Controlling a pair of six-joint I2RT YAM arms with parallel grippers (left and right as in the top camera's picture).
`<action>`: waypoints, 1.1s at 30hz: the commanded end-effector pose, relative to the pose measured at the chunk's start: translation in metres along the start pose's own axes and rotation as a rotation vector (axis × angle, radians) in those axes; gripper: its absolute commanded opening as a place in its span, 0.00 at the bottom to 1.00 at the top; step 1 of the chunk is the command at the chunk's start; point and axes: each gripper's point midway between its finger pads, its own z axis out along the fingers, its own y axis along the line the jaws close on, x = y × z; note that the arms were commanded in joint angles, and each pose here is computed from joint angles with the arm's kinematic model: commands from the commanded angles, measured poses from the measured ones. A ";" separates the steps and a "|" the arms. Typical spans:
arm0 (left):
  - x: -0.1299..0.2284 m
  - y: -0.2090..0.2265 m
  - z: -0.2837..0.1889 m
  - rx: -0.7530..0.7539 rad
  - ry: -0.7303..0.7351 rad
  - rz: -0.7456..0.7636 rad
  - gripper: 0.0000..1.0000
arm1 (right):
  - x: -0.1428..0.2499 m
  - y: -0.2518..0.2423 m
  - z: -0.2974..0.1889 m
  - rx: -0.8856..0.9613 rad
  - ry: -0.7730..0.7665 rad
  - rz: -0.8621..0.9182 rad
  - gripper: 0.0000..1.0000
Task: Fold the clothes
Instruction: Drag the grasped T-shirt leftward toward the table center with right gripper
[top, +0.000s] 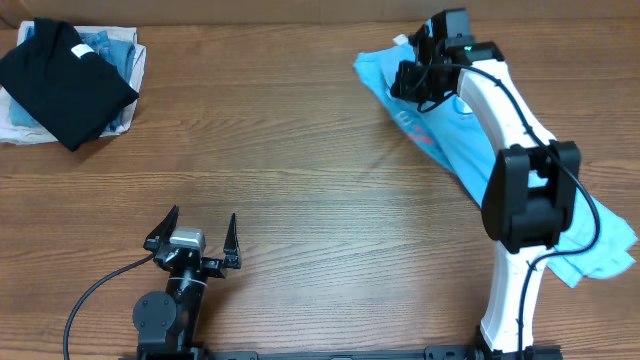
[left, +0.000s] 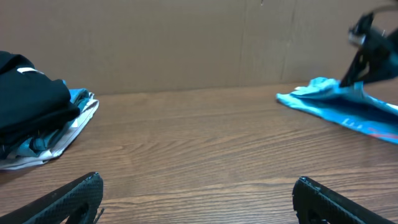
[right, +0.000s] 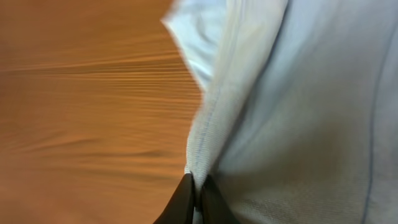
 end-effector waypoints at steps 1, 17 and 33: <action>0.000 0.000 0.000 0.000 -0.004 0.023 1.00 | -0.011 0.092 -0.065 -0.300 -0.055 -0.071 0.04; 0.000 0.000 0.000 0.000 -0.004 0.023 1.00 | 0.095 0.237 -0.041 -0.510 0.199 -0.276 0.04; 0.000 0.000 0.000 0.000 -0.004 0.023 1.00 | 0.131 0.302 -0.081 -0.384 0.066 -0.475 0.04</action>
